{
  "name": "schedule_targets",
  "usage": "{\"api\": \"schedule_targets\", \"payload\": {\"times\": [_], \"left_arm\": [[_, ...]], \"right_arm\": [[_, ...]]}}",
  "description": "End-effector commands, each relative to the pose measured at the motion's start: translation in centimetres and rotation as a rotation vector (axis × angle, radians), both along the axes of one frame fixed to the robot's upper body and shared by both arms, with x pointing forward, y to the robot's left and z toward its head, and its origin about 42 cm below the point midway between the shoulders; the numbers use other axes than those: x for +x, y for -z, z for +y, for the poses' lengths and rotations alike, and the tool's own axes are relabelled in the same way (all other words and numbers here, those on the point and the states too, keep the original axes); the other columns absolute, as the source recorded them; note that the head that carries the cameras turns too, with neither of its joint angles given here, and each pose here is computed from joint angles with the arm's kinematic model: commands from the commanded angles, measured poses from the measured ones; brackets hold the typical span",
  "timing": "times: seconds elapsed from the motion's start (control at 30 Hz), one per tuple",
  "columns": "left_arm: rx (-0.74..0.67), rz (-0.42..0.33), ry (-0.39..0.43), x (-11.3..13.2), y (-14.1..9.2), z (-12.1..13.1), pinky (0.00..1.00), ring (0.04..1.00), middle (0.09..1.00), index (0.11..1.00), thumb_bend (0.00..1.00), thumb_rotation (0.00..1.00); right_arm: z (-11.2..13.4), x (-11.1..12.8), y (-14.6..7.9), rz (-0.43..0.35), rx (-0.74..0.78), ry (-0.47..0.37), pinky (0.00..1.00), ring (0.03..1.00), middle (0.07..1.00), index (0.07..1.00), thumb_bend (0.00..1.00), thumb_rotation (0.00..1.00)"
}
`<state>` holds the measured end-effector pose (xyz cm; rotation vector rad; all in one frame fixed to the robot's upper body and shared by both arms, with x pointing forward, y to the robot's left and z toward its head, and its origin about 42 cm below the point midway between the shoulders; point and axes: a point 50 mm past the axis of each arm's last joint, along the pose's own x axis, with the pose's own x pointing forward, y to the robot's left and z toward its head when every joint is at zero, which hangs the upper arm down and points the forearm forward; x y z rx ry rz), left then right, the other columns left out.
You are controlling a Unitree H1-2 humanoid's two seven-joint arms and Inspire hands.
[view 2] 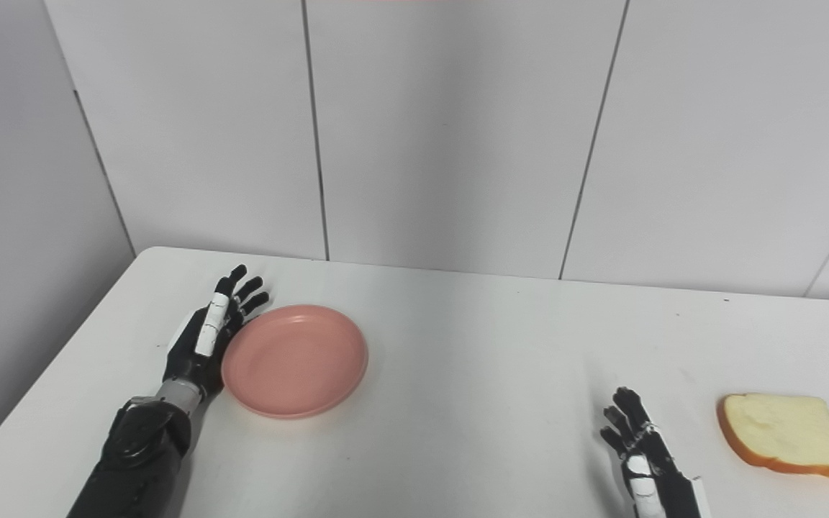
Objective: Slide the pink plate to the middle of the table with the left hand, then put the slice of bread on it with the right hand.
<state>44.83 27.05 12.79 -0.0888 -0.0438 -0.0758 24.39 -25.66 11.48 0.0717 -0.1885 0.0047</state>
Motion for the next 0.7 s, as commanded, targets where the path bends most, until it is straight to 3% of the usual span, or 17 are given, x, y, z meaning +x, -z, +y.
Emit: {"api": "schedule_targets", "payload": {"times": [0.0, 0.5, 0.67], "left_arm": [[0.012, -0.028, 0.011, 0.4, -1.2, -1.3, 0.81, 0.911, 0.935, 0.961, 0.90, 0.84], [-0.004, -0.004, 0.067, -1.3, -0.6, -6.8, 0.77, 0.893, 0.926, 0.965, 0.97, 0.84], [-0.030, -0.002, 0.086, -2.0, -0.8, -8.9, 0.82, 0.913, 0.930, 0.961, 0.98, 0.82]], "right_arm": [[0.9, -3.3, 4.4, 0.189, 0.052, 0.019, 0.91, 0.916, 0.931, 0.896, 0.82, 0.88], [1.9, -3.3, 4.0, 0.186, 0.059, 0.019, 0.90, 0.912, 0.928, 0.899, 0.82, 0.88], [2.2, -3.3, 3.8, 0.187, 0.064, 0.016, 0.91, 0.919, 0.928, 0.902, 0.82, 0.88]]}}
